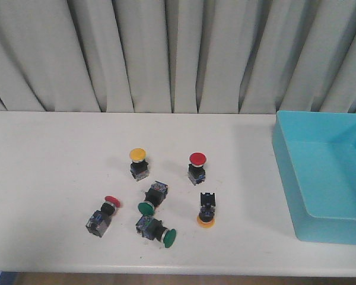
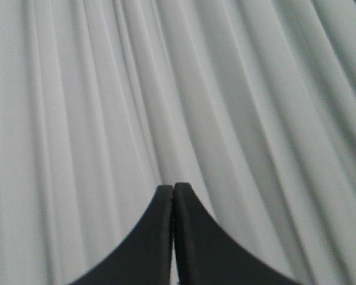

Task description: Pick red and yellow buttons and place in box

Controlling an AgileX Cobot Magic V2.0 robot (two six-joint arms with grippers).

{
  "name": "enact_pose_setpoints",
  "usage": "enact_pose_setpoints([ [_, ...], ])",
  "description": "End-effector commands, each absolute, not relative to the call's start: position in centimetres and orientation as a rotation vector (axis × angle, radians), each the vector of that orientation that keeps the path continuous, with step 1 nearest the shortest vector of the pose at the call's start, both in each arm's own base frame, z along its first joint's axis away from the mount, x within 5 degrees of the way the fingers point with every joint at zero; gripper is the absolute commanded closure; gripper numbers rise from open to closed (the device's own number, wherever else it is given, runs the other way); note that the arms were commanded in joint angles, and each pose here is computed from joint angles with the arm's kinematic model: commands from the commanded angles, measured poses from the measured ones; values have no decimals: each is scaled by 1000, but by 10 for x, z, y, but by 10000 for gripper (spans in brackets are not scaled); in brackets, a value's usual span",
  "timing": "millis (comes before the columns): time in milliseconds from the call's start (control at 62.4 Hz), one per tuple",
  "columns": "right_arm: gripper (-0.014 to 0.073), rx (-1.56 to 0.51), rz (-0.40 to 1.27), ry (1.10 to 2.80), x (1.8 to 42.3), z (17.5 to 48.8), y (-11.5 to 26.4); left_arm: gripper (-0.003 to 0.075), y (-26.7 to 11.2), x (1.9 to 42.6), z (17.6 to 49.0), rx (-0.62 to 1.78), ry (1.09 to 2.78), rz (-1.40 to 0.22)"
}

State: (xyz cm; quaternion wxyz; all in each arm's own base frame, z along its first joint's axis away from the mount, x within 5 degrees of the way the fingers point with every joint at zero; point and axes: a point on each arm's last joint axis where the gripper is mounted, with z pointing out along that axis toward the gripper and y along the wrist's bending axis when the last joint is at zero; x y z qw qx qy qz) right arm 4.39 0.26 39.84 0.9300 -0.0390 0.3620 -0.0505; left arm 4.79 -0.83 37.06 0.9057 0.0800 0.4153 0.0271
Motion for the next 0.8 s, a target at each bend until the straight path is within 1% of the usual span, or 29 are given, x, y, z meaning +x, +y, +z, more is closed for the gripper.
enact_pose_setpoints([
  [0, 601, -108, -133, 993, 88, 428, 3, 726, -13, 89, 418, 192, 1013, 82],
  [64, 601, -131, -128, 1268, 123, 430, 4, 726, -17, 123, 431, 224, 1201, 80],
  [144, 601, -153, -120, 1522, 160, 417, 4, 726, -22, 162, 435, 261, 1402, 80],
  [224, 601, -166, -116, 1651, 189, 400, 5, 726, -26, 190, 434, 274, 1493, 76],
  [305, 601, -167, -101, 1758, 214, 378, 6, 726, -30, 216, 421, 286, 1567, 71],
  [385, 601, -157, -80, 1842, 235, 359, 6, 726, -32, 230, 409, 257, 1629, 27],
  [513, 601, 5, 72, 1910, 249, 344, 9, 725, -34, 242, 401, 234, 1652, 1],
  [561, 600, 25, 86, 1889, 252, 344, 9, 722, -34, 244, 403, 228, 1636, -2],
  [625, 595, -2, 56, 1832, 254, 350, 8, 709, -34, 244, 406, 208, 1608, -17],
  [721, 555, -83, 1, 1779, 256, 361, 11, 643, -34, 243, 414, 182, 1581, -39],
  [785, 490, -119, -12, 1781, 256, 369, 13, 574, -34, 243, 420, 164, 1581, -58],
])
